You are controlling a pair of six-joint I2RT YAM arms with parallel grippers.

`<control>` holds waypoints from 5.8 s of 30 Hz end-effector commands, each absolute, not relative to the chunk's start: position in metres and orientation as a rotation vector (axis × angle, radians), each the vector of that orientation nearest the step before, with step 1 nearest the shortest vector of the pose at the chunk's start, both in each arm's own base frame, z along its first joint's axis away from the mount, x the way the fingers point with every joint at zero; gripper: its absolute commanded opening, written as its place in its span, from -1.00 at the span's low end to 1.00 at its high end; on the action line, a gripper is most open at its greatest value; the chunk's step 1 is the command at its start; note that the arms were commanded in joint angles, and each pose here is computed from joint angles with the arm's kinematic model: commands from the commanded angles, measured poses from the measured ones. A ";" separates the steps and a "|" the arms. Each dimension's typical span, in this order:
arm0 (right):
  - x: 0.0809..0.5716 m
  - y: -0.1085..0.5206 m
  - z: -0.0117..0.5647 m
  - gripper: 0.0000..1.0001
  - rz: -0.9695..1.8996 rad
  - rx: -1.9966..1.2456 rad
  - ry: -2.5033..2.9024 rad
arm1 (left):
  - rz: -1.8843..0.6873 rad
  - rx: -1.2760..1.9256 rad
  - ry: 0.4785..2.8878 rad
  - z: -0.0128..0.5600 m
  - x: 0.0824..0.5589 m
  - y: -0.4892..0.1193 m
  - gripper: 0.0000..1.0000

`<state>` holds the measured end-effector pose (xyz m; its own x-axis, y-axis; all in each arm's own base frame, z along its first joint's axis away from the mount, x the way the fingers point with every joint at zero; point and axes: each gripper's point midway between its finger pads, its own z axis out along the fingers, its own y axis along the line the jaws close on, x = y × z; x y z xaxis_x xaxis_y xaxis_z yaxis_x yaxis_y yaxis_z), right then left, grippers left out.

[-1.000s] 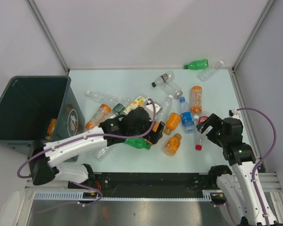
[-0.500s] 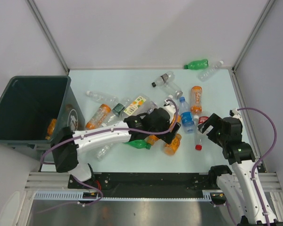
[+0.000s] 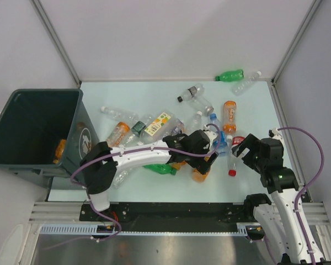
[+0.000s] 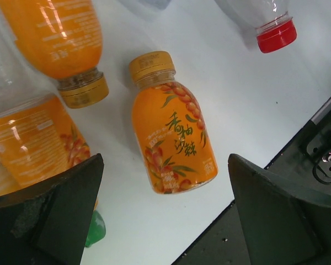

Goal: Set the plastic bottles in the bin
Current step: Pick up the plastic bottle at the center of the board, then place the plastic bottle in the trash bin, then pick up the plastic bottle at the center of the board.

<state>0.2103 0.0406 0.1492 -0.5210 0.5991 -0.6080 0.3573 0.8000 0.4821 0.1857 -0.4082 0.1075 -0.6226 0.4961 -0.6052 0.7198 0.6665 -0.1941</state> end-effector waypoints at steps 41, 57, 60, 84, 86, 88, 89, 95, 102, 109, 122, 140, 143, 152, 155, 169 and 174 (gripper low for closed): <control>0.207 0.036 0.166 0.99 0.383 0.711 2.107 | -0.382 0.761 2.294 0.196 0.203 -0.340 -0.87; 0.207 0.035 0.166 0.99 0.379 0.714 2.105 | 0.012 0.179 2.013 0.353 0.278 -0.147 -0.73; 0.207 0.035 0.166 0.99 0.377 0.714 2.108 | 0.094 0.036 1.962 0.378 0.288 -0.103 -0.71; 0.210 0.042 0.162 0.99 0.408 0.672 2.143 | 0.629 -0.753 1.602 0.405 0.203 0.105 0.11; 0.210 0.041 0.162 0.99 0.405 0.670 2.148 | 0.610 -0.749 1.611 0.403 0.202 0.104 0.37; 0.209 0.047 0.162 0.99 0.437 0.658 2.161 | 0.594 -0.747 1.607 0.405 0.198 0.104 0.77; 0.210 0.047 0.163 0.99 0.442 0.653 2.156 | 0.585 -0.740 1.608 0.405 0.197 0.103 0.87; 0.212 0.047 0.162 1.00 0.437 0.662 2.156 | 0.517 -0.689 1.624 0.409 0.192 0.097 1.00; 0.218 0.050 0.162 0.99 0.457 0.665 2.159 | 0.422 -0.544 1.719 0.398 0.209 0.075 0.99; 0.226 0.072 0.171 0.99 0.535 0.583 2.145 | 0.167 -0.345 1.791 0.391 0.233 0.028 1.00; 0.266 0.142 0.156 0.88 0.560 0.572 2.150 | -0.531 0.236 1.764 0.386 0.226 -0.107 0.99; 0.319 0.180 0.112 0.91 0.467 0.611 2.174 | -0.970 0.328 1.891 0.297 0.211 -0.166 0.99; 0.325 0.184 0.109 0.90 0.465 0.616 2.176 | -0.969 0.318 1.929 0.285 0.213 -0.166 1.00; 0.338 0.183 0.078 0.65 0.412 0.673 2.227 | -0.986 0.281 2.021 0.254 0.216 -0.171 1.00; 0.339 0.184 0.075 0.46 0.411 0.667 2.237 | -0.990 0.285 2.045 0.246 0.213 -0.175 1.00; 0.317 0.192 0.138 -0.42 0.519 0.523 2.160 | -1.042 0.377 2.085 0.230 0.204 -0.202 1.00; 0.288 0.217 0.191 -0.43 0.744 0.285 2.109 | -1.117 0.450 2.068 0.230 0.193 -0.223 1.00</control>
<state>0.3047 0.1933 0.1379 -0.5919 0.5164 -0.6189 0.1547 0.8263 0.5415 0.1953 -0.2062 0.2212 -0.6940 -0.0348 -0.7192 0.5517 0.6161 -0.5621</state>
